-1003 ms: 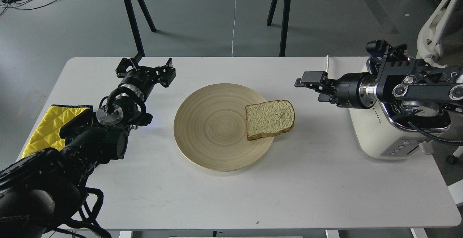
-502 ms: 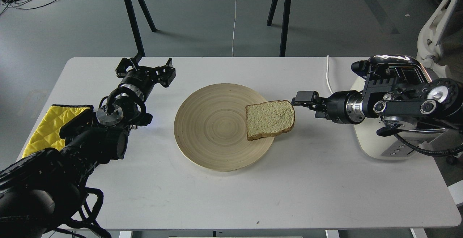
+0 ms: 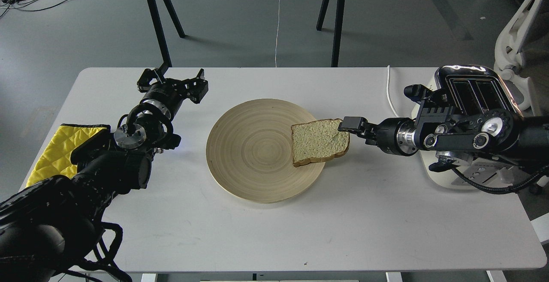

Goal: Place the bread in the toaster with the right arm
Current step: 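Reach the right gripper to the bread slice on the plate, then close the right gripper on the bread edge and lift it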

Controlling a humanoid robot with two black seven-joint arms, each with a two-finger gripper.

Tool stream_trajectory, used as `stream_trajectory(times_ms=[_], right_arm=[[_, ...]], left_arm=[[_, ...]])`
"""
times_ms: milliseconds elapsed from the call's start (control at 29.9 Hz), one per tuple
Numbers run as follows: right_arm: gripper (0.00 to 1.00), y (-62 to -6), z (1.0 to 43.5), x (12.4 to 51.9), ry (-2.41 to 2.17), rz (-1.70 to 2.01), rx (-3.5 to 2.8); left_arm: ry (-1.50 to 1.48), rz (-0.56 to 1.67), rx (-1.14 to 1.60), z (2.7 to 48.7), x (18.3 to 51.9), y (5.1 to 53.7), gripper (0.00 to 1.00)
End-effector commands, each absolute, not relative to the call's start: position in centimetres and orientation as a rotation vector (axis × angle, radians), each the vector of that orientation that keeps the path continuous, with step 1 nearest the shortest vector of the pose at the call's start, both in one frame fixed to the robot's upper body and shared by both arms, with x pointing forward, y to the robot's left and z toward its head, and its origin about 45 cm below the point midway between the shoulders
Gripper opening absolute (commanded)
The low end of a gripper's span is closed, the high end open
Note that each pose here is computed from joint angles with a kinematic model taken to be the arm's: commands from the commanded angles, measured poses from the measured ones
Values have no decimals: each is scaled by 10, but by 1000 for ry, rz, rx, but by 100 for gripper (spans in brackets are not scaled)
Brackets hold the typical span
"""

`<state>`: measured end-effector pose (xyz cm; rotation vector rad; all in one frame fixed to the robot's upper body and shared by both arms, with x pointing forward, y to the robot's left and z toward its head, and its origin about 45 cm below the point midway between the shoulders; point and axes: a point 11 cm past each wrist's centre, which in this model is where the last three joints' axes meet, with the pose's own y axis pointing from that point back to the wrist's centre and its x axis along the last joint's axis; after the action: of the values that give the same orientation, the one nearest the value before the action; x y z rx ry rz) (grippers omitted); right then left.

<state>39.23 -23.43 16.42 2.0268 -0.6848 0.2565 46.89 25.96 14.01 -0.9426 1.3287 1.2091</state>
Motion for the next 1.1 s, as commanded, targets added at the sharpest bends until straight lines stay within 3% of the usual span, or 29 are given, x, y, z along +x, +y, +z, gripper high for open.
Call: stream_trajectory(times_ms=[0,234,535,802,1070], right_arm=[[81,-230,163,391,-688,250,2040],[61,-223,159,387,-674,233,2058],[50,-221,158,385,-662,224,2064],[30,-221,158,386,-669,228,2064],[23,-219,160,387,-676,228,2074]], left_arm=[[1328,1210,-943,140,469,260,100],[1329,1209,-943,140,469,259,100],[1329,1209,-943,140,469,259,100],[1329,1209,-943,140,469,259,100],[1328,1210,-943,140,469,260,100]])
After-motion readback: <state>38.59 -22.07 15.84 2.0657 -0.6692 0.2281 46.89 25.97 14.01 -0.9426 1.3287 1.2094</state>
